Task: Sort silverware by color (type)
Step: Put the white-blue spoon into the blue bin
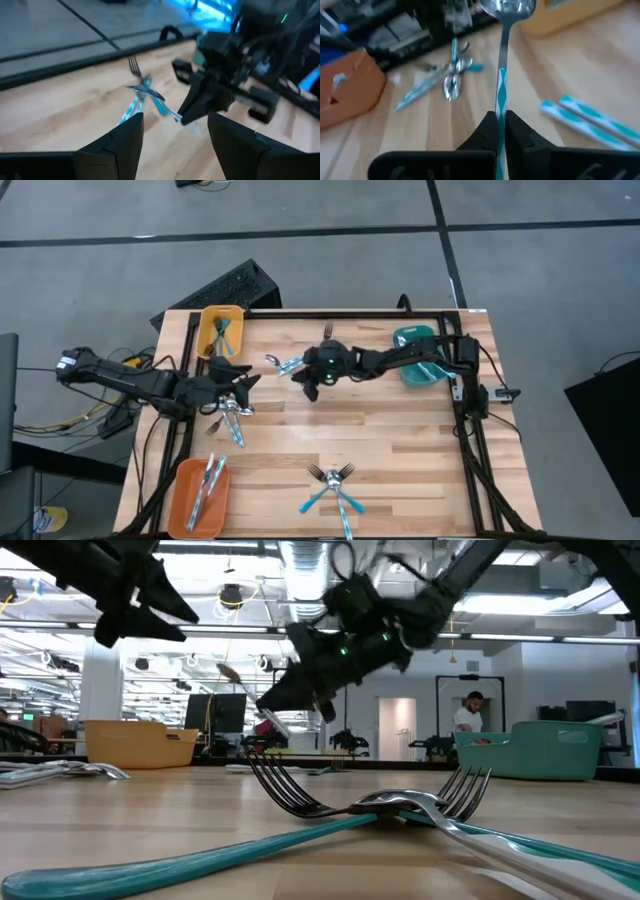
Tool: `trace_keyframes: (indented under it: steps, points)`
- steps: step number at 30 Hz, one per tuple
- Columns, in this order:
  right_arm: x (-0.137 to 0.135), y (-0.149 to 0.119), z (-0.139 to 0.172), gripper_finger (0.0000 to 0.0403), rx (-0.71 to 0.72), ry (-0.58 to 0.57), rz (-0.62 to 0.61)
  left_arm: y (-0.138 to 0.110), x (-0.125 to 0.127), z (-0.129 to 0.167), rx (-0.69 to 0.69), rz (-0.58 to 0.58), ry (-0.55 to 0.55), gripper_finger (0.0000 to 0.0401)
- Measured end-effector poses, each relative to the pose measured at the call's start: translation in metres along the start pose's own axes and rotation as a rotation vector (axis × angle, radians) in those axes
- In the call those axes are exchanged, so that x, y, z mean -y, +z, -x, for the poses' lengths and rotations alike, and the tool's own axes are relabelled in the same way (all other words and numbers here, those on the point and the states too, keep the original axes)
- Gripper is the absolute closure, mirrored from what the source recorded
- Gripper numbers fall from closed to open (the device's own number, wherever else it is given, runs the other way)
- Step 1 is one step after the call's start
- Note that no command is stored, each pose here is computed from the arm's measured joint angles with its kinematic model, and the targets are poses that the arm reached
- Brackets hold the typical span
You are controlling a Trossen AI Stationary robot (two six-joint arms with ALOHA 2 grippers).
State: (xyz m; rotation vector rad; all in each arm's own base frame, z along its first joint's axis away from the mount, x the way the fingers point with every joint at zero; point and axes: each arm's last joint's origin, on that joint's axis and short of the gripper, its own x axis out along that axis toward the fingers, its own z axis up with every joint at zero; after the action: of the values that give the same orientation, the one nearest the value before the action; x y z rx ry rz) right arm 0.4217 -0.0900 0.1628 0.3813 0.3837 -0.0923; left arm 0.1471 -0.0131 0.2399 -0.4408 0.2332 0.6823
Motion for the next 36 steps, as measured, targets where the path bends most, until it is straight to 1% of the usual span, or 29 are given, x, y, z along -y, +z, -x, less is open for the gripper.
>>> trace_keyframes:
  steps: [2, 5, 7, 10, 12, 14, 18, 20, 22, 24, 29, 32, 34, 36]
  points:
    - [0.003, -0.005, 0.004, 0.0382, 0.085, 0.061, 0.008, -0.001, 0.002, 0.003, 0.037, 0.004, 0.025, 0.0193]
    - [-0.002, -0.001, 0.01, 0.0382, 0.233, 0.143, 0.045, -0.005, 0.006, 0.002, 0.066, 0.0, 0.058, 0.0193]
    - [-0.008, 0.0, 0.013, 0.0382, 0.282, 0.194, 0.065, -0.008, 0.01, -0.002, 0.066, -0.01, 0.058, 0.0193]
    - [-0.016, 0.001, 0.013, 0.0382, 0.303, 0.28, 0.09, -0.01, 0.021, -0.009, 0.07, -0.036, 0.029, 0.0193]
    - [-0.023, 0.004, 0.015, 0.0382, 0.333, 0.34, 0.123, -0.012, 0.029, -0.014, 0.063, -0.079, -0.014, 0.0193]
    - [-0.031, 0.006, 0.016, 0.0382, 0.354, 0.414, 0.15, -0.011, 0.038, -0.017, 0.07, -0.114, -0.087, 0.0193]
    - [-0.047, 0.009, 0.021, 0.0382, 0.405, 0.539, 0.176, -0.004, 0.054, -0.019, 0.114, -0.188, -0.284, 0.0193]
    - [-0.051, 0.008, 0.021, 0.0382, 0.413, 0.563, 0.185, 0.001, 0.06, -0.017, 0.151, -0.205, -0.376, 0.0193]
    - [-0.055, 0.007, 0.021, 0.0382, 0.411, 0.574, 0.191, 0.004, 0.063, -0.016, 0.177, -0.219, -0.418, 0.0193]
    - [-0.06, 0.006, 0.021, 0.0382, 0.414, 0.588, 0.199, 0.006, 0.063, -0.015, 0.191, -0.221, -0.425, 0.0193]
    - [-0.075, 0.0, 0.02, 0.0382, 0.404, 0.627, 0.236, 0.006, 0.062, -0.016, 0.205, -0.215, -0.382, 0.0193]
    - [-0.079, -0.002, 0.02, 0.0382, 0.415, 0.629, 0.266, 0.007, 0.062, -0.016, 0.21, -0.211, -0.38, 0.0197]
    - [-0.08, -0.001, 0.021, 0.0382, 0.422, 0.631, 0.269, 0.008, 0.064, -0.015, 0.213, -0.215, -0.422, 0.021]
    - [-0.079, -0.001, 0.021, 0.0382, 0.418, 0.637, 0.26, 0.01, 0.066, -0.013, 0.228, -0.218, -0.472, 0.0233]
